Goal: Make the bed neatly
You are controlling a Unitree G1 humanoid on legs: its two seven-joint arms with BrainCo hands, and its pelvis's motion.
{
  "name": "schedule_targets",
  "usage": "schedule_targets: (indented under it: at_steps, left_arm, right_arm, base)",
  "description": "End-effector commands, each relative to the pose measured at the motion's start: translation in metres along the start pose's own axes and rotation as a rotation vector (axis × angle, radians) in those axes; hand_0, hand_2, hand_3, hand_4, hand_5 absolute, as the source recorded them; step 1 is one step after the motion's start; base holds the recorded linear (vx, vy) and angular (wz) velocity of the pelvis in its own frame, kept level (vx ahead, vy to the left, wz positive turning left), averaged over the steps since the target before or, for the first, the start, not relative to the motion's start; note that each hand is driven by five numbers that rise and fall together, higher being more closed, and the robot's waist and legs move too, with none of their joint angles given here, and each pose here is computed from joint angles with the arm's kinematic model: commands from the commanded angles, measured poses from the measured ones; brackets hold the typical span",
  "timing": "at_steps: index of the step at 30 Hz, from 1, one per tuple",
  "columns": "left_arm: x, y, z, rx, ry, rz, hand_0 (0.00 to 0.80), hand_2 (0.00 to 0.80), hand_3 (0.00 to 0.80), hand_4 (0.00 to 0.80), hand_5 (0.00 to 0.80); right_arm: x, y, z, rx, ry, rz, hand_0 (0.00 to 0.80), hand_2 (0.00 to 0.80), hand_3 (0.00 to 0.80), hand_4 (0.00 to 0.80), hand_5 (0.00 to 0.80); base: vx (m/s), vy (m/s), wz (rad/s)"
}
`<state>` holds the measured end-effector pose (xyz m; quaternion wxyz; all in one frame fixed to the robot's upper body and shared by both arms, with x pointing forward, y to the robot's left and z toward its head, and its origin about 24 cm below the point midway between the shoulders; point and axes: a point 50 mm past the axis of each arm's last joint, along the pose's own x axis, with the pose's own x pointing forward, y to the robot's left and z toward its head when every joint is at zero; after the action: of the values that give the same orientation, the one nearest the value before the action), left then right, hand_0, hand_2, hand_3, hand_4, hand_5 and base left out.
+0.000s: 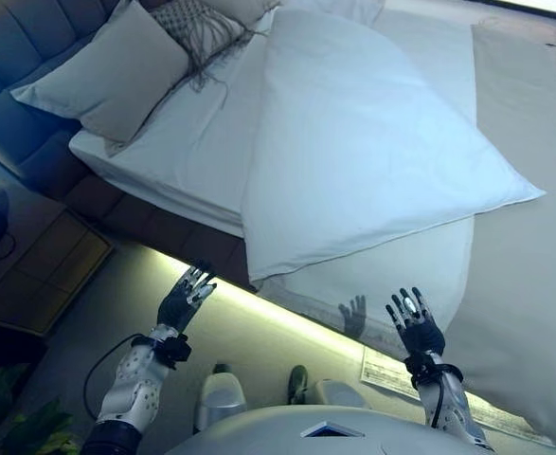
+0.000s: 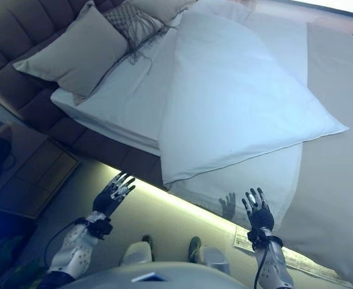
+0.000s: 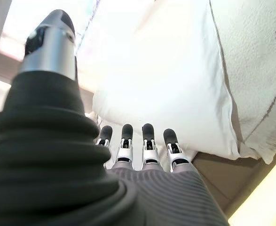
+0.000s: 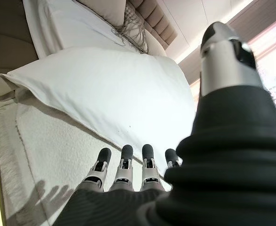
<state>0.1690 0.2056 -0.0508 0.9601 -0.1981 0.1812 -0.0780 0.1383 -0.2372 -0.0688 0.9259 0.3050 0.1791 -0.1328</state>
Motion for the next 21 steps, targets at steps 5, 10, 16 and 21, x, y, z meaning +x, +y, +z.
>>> schedule_targets:
  at_steps: [5, 10, 16, 21]
  left_arm:
    - [-0.008, 0.006, 0.017, 0.048, -0.067, -0.035, 0.0, 0.0, 0.0, 0.0, 0.0]
    - [-0.004, 0.012, 0.024, 0.085, -0.048, -0.023, 0.0, 0.0, 0.0, 0.0, 0.0]
    - [0.001, 0.009, 0.028, 0.118, -0.067, -0.024, 0.0, 0.0, 0.0, 0.0, 0.0]
    - [0.006, 0.007, 0.034, 0.136, -0.095, -0.013, 0.0, 0.0, 0.0, 0.0, 0.0]
  right_arm:
    - [-0.006, 0.003, 0.01, 0.038, -0.104, 0.041, 0.0, 0.0, 0.0, 0.0, 0.0]
    - [-0.002, 0.01, -0.002, 0.097, -0.096, -0.002, 0.0, 0.0, 0.0, 0.0, 0.0]
    - [-0.002, 0.026, -0.01, 0.103, -0.106, 0.037, 0.0, 0.0, 0.0, 0.0, 0.0]
    - [-0.009, 0.018, -0.013, 0.071, -0.084, 0.026, 0.0, 0.0, 0.0, 0.0, 0.0]
  base:
    - [0.376, 0.127, -0.3]
    - [0.383, 0.213, -0.24]
    - [0.322, 0.268, -0.05]
    - [0.201, 0.197, 0.14]
